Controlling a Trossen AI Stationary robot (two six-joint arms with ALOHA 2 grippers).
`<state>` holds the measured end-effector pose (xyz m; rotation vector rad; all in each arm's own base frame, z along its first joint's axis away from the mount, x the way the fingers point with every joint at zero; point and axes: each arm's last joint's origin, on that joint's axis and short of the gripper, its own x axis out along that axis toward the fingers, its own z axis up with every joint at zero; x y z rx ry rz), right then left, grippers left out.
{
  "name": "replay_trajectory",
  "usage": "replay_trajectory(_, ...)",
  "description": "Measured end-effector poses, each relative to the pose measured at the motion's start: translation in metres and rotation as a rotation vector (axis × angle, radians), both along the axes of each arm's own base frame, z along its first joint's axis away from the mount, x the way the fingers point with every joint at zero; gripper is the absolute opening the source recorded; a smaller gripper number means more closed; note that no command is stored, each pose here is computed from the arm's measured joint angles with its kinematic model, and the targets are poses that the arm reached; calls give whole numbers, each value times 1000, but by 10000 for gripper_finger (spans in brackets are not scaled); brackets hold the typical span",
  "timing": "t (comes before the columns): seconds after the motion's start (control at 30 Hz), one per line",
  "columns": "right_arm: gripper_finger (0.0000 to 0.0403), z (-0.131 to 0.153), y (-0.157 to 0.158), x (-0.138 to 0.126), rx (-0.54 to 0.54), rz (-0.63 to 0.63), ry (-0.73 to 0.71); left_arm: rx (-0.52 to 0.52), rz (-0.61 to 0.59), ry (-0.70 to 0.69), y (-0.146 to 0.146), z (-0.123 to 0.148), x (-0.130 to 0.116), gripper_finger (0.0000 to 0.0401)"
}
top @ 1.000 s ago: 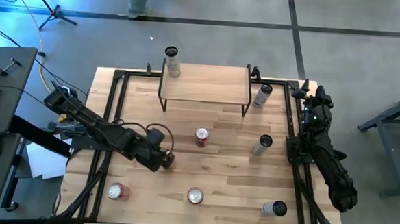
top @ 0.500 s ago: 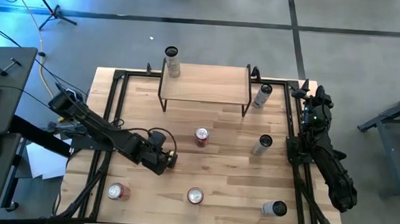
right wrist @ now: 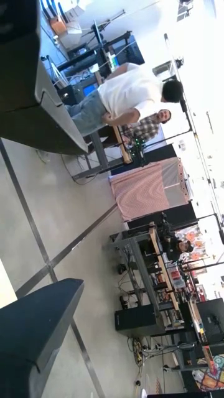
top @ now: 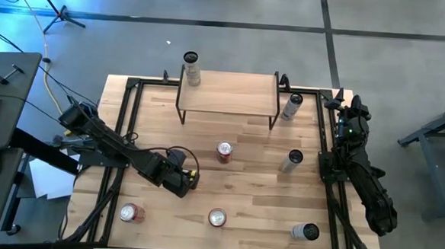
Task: Place canned beverage on shelf
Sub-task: Put the red soda can on the shelf
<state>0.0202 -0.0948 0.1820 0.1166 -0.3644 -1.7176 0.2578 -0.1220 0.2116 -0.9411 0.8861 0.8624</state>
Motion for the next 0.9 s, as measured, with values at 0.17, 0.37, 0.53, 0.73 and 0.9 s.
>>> replay_trajectory(0.17,328,0,0,0,0,0,0,2,-9,-1,-2,0,-1,331)
replay_trajectory(0.37,328,0,0,0,0,0,0,12,-37,-7,-5,0,-2,283)
replay_trajectory(0.53,328,0,0,0,0,0,0,30,-74,0,-5,1,-2,257)
replay_trajectory(0.73,328,0,0,0,0,0,0,100,-263,17,-8,2,-1,262)
replay_trajectory(0.9,328,0,0,0,-1,0,0,171,-423,23,-11,2,1,268)
